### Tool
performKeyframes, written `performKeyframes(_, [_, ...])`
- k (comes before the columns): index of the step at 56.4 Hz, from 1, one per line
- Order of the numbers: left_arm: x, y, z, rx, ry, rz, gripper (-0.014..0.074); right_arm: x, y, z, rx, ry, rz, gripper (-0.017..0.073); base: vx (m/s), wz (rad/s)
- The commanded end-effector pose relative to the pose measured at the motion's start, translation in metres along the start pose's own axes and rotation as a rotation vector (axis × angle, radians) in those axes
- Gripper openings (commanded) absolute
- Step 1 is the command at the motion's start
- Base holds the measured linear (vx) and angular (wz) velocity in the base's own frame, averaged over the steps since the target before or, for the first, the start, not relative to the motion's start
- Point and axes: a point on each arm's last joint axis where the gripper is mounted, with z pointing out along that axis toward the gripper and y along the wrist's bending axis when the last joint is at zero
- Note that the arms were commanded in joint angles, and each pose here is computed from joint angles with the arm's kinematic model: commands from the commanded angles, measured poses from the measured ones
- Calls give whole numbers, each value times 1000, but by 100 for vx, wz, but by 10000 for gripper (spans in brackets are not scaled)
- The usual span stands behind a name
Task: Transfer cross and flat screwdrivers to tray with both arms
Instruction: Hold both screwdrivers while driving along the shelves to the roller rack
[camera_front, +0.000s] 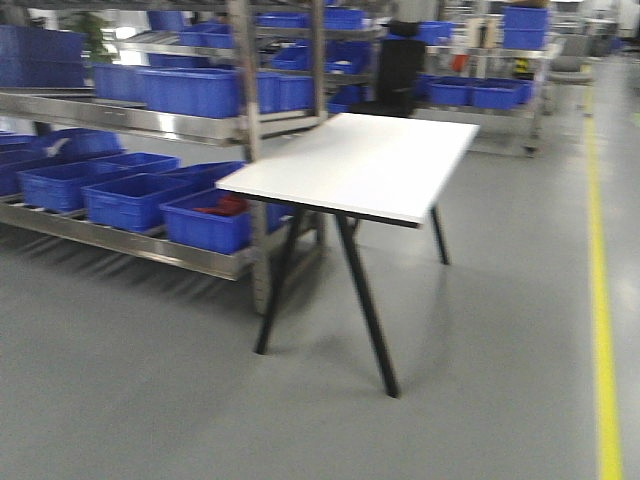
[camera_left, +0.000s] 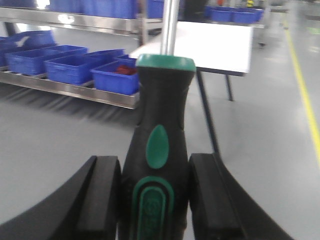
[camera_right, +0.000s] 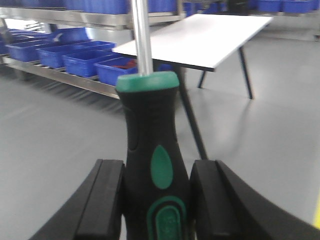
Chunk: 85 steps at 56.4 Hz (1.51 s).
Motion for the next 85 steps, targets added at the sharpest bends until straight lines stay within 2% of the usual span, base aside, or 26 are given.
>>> performKeyframes(1, [-15,-1,-2,5,-106,-15,-6,-17,1,-3,-5,-116,-8,-8,56,68])
performKeyframes(85, [-14,-1,-2,5,-99,-15,-6,-17,1,-3,-5,-116,-8,-8,54,63])
